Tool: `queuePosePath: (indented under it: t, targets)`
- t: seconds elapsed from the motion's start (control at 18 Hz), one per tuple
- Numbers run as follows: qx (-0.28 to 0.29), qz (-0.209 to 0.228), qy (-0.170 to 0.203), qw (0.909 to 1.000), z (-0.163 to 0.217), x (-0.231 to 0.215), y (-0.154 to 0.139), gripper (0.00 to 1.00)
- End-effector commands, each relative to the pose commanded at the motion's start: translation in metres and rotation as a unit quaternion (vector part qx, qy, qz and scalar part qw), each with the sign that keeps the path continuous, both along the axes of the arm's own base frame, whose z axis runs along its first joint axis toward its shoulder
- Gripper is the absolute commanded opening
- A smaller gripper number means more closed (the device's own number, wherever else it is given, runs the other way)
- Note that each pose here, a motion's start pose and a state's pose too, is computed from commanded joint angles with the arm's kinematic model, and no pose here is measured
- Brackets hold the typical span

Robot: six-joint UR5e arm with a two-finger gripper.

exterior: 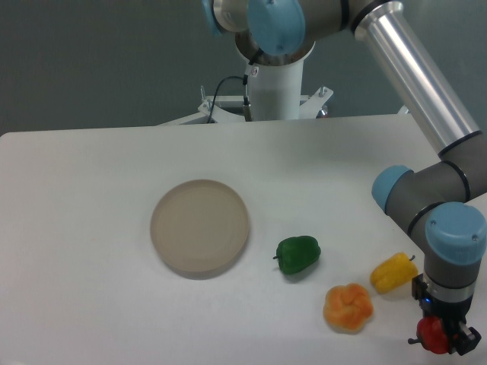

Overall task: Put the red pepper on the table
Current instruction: 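Lift the held red pepper upward with the gripper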

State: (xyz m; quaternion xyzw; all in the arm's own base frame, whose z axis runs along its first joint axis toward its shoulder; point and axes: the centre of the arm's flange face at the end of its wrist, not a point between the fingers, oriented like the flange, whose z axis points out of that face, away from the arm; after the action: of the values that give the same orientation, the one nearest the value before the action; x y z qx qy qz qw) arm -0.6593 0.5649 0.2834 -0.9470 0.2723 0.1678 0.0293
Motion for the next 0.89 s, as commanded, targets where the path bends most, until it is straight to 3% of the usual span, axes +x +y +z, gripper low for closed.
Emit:
queuePosePath:
  t: [0.39,0.72,0.89]
  targets:
    - [-0.011,-0.004,-0.016,0.9998,0.011,0.018,0.000,0.36]
    - [-0.023,-0.014,-0.089,0.9956,0.040,0.046,-0.028,0.36]
    - [-0.040,-0.049,-0.103,0.9927,0.041,0.051,-0.048,0.36]
